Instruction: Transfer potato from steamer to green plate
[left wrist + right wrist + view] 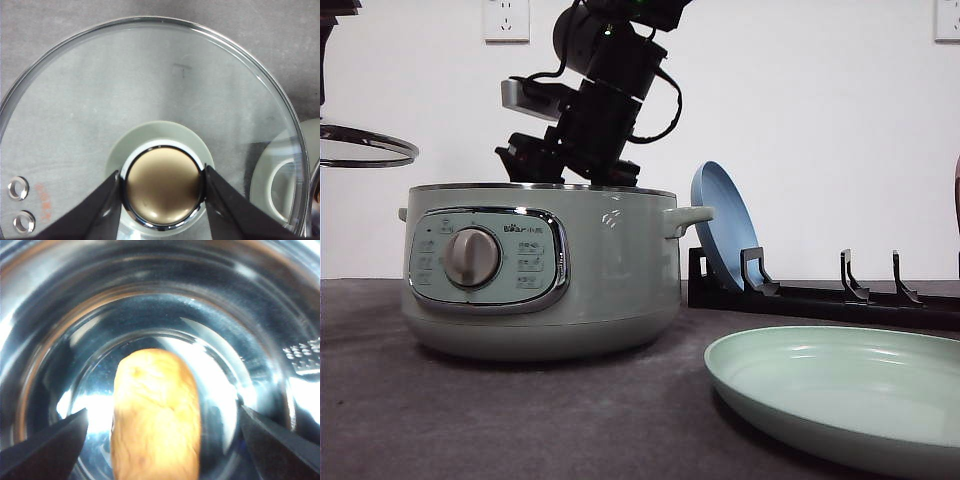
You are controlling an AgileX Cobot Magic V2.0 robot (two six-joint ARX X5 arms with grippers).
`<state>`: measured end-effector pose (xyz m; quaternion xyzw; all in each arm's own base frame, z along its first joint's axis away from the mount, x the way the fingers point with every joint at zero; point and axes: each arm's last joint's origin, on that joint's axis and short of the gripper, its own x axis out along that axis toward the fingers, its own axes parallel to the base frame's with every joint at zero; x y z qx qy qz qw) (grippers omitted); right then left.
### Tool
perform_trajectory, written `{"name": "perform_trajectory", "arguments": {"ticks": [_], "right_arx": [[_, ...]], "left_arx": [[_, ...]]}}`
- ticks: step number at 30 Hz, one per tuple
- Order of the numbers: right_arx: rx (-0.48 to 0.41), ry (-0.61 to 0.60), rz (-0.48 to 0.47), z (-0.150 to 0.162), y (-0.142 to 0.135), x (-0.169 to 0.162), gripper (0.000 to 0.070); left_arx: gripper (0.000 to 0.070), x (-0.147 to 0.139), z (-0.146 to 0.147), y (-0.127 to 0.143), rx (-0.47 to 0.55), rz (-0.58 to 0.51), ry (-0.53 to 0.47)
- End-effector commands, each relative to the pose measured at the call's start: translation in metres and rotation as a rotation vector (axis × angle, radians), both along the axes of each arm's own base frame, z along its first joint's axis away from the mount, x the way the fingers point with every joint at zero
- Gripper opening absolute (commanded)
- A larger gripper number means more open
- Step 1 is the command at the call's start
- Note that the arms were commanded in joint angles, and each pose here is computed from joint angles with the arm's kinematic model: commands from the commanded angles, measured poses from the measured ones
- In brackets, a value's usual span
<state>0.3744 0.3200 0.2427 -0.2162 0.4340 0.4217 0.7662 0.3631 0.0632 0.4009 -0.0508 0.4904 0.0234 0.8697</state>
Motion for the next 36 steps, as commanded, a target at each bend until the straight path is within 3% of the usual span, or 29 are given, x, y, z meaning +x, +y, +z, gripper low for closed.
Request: {"name": "perform_trajectory", "arguments": {"ticks": [1, 9, 15, 18, 20, 25, 36], "right_arx": [[-0.011, 0.01, 0.019, -0.013, 0.01, 0.002, 0.059], [-0.009, 0.023, 0.004, -0.018, 0.012, 0.003, 0.0577], [-0.024, 0.057, -0.015, -0.028, 0.013, 0.004, 0.0419], [-0.018, 0.072, -0.041, -0.029, 0.013, 0.004, 0.0272], [-0.013, 0.068, -0.041, -0.026, 0.013, 0.003, 0.0225], [-0.008, 0.056, -0.049, 0.006, 0.005, -0.002, 0.0222], [-0.027, 0.093, -0.102, 0.118, -0.045, -0.044, 0.0222]], "left_arx": [[0.0, -0.001, 0.013, 0.001, 0.014, -0.007, -0.067], [0.0, -0.001, 0.013, 0.001, 0.015, -0.007, -0.07], [0.0, -0.001, 0.013, 0.001, 0.014, -0.007, -0.07], [0.0, -0.001, 0.013, 0.001, 0.014, -0.007, -0.07], [0.0, -0.001, 0.013, 0.001, 0.014, -0.007, -0.07], [0.0, -0.001, 0.013, 0.001, 0.014, -0.007, -0.071], [0.0, -0.001, 0.013, 0.001, 0.014, -0.007, -0.07]]}}
